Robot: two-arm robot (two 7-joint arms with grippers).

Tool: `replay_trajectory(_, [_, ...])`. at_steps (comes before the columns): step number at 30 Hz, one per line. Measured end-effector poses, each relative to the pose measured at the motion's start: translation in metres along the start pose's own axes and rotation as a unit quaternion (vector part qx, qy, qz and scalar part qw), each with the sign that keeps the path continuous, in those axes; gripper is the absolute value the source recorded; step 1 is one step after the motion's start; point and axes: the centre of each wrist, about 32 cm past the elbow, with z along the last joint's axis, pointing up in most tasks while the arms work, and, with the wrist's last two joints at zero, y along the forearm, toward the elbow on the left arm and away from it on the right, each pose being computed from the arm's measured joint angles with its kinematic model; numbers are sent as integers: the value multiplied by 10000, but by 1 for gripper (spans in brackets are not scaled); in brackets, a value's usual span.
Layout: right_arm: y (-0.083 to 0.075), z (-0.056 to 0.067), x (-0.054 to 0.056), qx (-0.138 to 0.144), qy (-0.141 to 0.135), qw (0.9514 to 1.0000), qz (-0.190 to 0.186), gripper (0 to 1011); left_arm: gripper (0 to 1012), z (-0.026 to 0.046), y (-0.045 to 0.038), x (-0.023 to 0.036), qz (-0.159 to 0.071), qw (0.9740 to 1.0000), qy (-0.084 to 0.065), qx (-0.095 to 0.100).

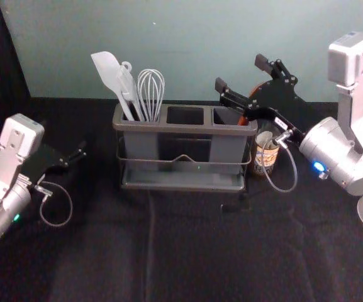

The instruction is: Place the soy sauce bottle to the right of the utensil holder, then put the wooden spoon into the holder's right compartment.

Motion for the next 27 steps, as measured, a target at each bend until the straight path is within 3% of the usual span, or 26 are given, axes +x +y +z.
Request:
replay_trajectory(20, [-129,138,-24,561,-37,9980,-285,1004,1005,0,0,0,0,10000,0,0])
replay_trajectory(27, [-139,158,-21,524,-2,9982,-301,1004,1005,0,0,0,0,10000,-1,0])
